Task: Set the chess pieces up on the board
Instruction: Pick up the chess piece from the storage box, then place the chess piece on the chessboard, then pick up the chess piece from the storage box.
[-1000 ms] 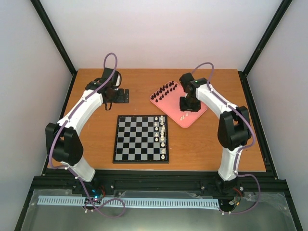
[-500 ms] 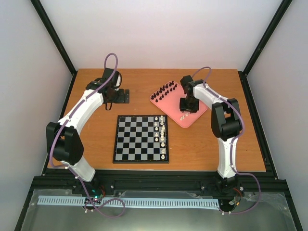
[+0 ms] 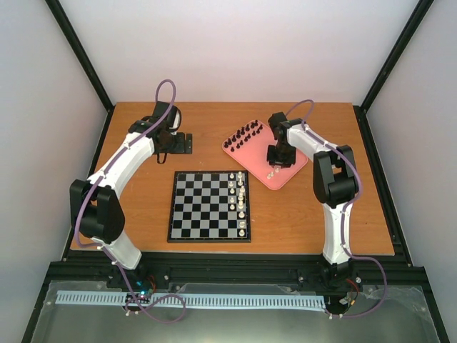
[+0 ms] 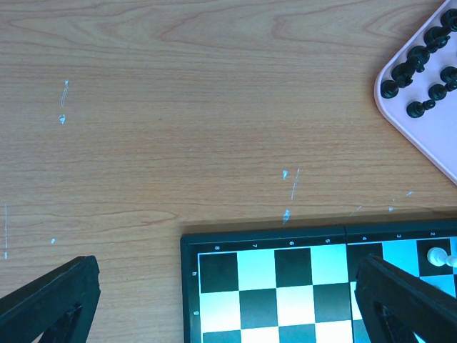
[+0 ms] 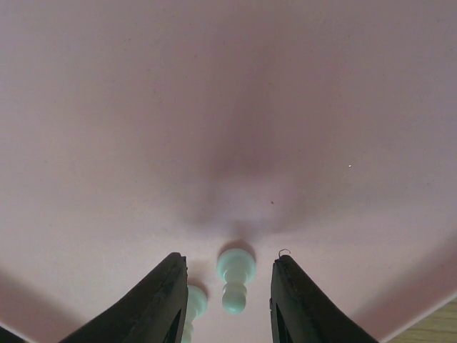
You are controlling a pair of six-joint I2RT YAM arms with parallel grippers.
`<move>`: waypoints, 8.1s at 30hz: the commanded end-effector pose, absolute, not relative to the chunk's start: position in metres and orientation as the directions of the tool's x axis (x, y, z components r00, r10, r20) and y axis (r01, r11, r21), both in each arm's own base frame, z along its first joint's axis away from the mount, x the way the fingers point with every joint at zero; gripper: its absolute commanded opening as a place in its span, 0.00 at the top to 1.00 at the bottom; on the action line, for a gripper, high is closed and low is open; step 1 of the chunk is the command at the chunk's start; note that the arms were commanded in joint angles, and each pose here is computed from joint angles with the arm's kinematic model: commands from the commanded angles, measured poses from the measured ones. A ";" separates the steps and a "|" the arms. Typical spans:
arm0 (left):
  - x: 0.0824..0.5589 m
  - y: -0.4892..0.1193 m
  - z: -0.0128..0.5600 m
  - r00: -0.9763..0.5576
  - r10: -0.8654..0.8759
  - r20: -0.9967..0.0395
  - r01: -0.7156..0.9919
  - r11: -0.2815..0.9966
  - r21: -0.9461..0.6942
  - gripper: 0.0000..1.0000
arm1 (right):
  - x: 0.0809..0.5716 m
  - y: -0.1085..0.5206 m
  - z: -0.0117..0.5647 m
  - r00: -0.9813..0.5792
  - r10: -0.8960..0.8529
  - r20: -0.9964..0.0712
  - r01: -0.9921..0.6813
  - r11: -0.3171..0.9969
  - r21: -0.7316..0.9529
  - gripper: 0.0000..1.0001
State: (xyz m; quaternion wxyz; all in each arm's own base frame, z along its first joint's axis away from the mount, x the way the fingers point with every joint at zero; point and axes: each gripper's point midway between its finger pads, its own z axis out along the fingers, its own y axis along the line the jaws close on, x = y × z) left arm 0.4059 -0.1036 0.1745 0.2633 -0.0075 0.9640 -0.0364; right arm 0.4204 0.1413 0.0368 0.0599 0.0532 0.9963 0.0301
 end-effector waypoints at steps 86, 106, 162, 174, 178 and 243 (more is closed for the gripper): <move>0.393 -0.088 0.207 -0.798 -0.099 -0.594 -0.065 0.995 -0.078 0.00 | 0.212 0.333 0.065 -0.808 -0.556 -0.194 -0.570 0.821 0.018 0.97; 0.393 -0.088 0.203 -0.799 -0.105 -0.593 -0.069 0.994 -0.082 0.00 | 0.220 0.325 0.049 -0.796 -0.573 -0.195 -0.586 0.811 0.007 0.97; 0.393 -0.085 0.201 -0.800 -0.098 -0.592 -0.073 0.995 -0.066 0.00 | 0.245 0.314 0.177 -0.763 -0.525 -0.377 -0.569 0.823 0.006 0.53; 0.402 -0.098 0.201 -0.815 -0.053 -0.577 -0.008 0.997 -0.080 0.00 | 0.374 0.195 0.130 -0.951 -0.154 -0.267 -0.168 0.985 0.033 0.42; 0.403 -0.101 0.195 -0.828 -0.045 -0.559 0.005 0.996 -0.087 0.00 | 0.393 0.183 0.102 -0.968 -0.104 -0.226 -0.120 0.991 0.058 0.43; 0.398 -0.098 0.174 -0.850 -0.025 -0.526 0.009 0.998 -0.061 0.00 | 0.419 0.153 0.032 -0.992 0.036 -0.122 0.029 0.998 0.057 0.92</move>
